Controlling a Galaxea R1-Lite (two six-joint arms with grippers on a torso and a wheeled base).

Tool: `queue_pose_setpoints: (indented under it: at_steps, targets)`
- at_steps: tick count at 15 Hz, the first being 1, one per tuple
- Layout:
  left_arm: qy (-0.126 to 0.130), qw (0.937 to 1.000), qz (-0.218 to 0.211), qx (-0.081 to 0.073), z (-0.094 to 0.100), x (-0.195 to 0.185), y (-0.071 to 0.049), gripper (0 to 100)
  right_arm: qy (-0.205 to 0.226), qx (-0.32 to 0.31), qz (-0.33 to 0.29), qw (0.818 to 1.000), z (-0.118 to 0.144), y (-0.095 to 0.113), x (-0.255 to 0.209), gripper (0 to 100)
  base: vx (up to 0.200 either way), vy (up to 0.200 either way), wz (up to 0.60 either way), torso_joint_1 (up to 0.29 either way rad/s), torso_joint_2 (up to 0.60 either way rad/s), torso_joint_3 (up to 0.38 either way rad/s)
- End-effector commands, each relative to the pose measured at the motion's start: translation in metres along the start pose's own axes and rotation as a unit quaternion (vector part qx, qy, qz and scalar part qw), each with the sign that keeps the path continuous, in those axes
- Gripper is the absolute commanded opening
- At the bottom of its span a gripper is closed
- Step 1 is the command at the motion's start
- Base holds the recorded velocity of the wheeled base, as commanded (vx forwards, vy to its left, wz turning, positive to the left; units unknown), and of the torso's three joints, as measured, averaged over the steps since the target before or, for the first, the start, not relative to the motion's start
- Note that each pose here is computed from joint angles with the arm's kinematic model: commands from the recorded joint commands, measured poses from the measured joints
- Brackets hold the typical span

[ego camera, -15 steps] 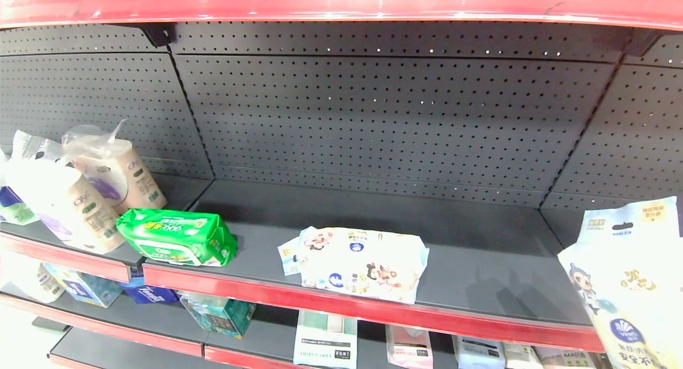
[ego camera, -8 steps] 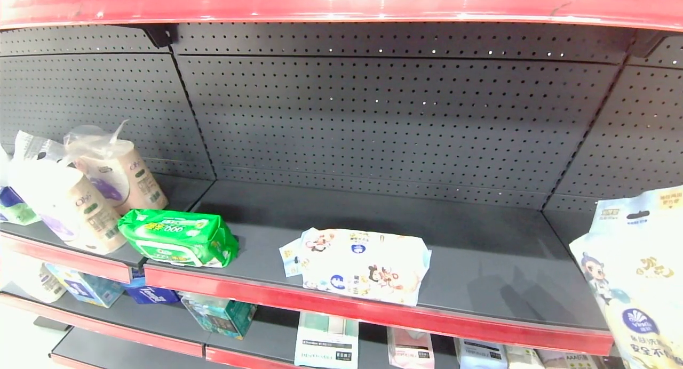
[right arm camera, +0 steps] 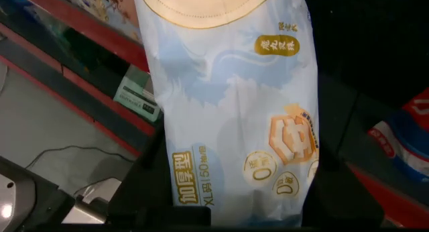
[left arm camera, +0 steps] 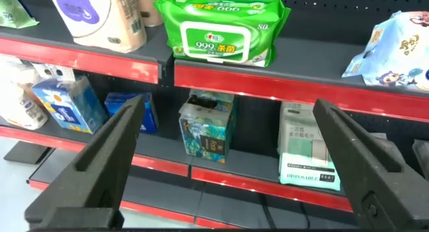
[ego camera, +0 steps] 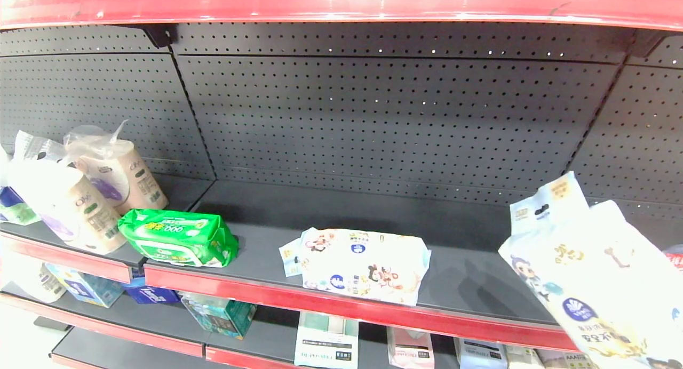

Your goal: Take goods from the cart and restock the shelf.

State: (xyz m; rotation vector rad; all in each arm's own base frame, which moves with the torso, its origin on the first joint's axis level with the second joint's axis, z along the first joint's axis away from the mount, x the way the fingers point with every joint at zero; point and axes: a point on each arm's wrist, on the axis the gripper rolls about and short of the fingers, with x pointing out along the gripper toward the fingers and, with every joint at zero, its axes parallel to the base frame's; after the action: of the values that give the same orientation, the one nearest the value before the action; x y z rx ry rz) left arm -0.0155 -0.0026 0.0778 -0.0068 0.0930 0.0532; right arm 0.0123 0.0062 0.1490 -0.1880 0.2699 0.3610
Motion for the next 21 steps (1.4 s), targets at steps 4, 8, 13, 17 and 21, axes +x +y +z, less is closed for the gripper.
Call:
queue_pose_setpoints:
  at_steps: [4,8,13,17,21]
  targets:
    - [0.001,1.0,0.0,0.0,0.0,0.0,0.0,100,0.087,0.008,0.037,0.995,0.029,-0.018,0.077,0,0.0,0.0,0.0,0.0,0.0,0.0]
    - [0.001,1.0,0.0,0.0,0.0,0.0,0.0,100,0.124,0.016,0.03,0.992,0.033,-0.025,0.099,0,0.0,0.0,0.0,0.0,0.0,0.0]
    - [0.001,1.0,0.001,0.0,0.0,0.0,0.0,100,0.16,0.029,0.023,0.987,0.052,-0.044,0.149,0,0.0,0.0,0.0,0.0,0.0,0.0]
    - [0.001,1.0,0.001,0.0,0.0,0.0,0.0,100,0.162,0.018,0.027,0.986,0.061,-0.054,0.185,0,0.0,0.0,0.0,0.0,0.0,0.0]
    - [0.001,1.0,0.0,0.0,0.0,0.0,0.0,100,0.143,-0.011,0.057,0.988,0.055,-0.06,0.227,0,0.0,0.0,0.0,0.0,0.0,0.0]
